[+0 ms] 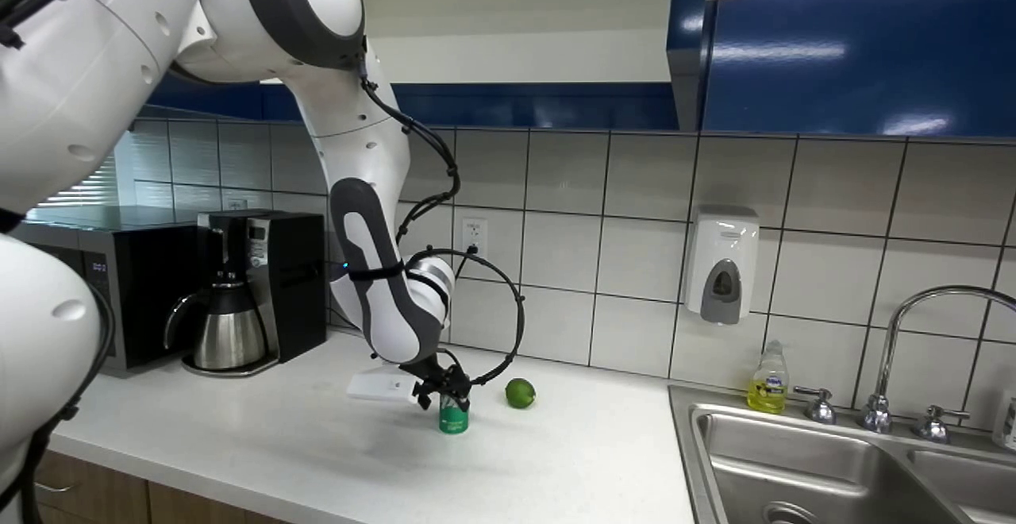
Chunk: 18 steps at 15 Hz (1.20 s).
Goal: Put the green can in the open upper cabinet.
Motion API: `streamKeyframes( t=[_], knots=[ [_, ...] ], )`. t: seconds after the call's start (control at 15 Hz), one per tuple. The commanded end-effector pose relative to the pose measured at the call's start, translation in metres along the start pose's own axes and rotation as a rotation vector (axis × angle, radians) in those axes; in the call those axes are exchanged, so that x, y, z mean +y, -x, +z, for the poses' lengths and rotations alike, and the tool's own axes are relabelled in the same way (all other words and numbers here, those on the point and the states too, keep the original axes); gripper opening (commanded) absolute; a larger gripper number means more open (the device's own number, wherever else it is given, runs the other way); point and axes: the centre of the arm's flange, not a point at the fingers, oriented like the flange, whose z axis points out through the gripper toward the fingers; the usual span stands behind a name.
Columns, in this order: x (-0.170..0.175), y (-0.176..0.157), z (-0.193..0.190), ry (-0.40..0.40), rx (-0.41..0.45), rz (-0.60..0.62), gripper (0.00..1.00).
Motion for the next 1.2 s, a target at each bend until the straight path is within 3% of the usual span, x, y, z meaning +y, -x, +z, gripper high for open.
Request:
streamKeyframes(
  t=[0.0, 0.6, 0.67, 0.73, 1.0, 1.13],
  knots=[
    [0.004, 0.004, 0.010, 0.011, 0.027, 0.024, 1.00],
    [0.011, -0.002, 0.015, 0.029, 0.031, 0.077, 1.00],
    [0.012, -0.003, 0.015, 0.030, 0.032, 0.081, 0.76],
    [0.012, -0.004, 0.016, 0.030, 0.034, 0.083, 0.72],
    [0.010, -0.006, 0.015, 0.027, 0.039, 0.086, 0.41],
    [0.009, -0.006, 0.015, 0.026, 0.038, 0.086, 0.39]
  ],
)
